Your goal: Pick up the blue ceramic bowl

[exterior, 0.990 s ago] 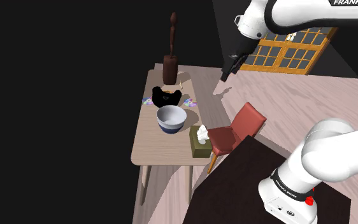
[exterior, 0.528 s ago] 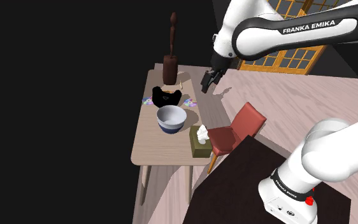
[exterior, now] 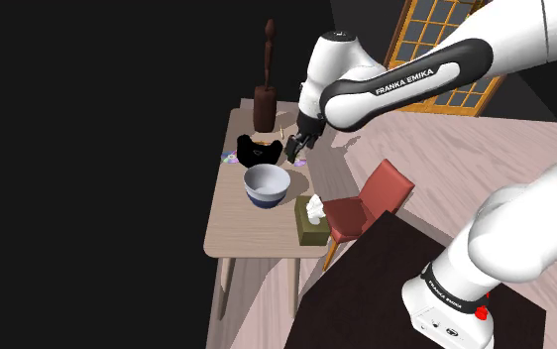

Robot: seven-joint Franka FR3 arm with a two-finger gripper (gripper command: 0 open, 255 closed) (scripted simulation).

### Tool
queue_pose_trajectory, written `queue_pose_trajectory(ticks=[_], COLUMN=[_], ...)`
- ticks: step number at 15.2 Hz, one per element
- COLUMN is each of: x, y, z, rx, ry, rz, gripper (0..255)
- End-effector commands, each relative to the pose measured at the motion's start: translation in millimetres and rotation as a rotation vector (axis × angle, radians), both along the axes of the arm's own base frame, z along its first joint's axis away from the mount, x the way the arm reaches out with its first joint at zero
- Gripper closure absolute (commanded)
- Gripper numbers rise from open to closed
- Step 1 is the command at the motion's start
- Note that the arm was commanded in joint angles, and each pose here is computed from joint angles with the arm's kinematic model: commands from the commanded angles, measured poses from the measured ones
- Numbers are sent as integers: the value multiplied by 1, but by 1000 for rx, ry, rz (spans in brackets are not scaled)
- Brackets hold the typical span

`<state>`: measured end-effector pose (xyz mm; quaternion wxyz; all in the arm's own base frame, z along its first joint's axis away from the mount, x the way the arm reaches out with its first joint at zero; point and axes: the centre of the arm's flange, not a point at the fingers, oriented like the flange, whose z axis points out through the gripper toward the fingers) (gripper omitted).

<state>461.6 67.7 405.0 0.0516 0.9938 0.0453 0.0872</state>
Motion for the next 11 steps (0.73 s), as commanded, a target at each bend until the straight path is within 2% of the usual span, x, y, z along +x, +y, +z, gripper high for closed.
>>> queue_pose_trajectory(ticks=[1, 11], x=[16, 93], y=[9, 41], z=[-21, -126], rx=[-8, -53], ry=[-2, -9], rz=[-2, -14], gripper=[0, 0])
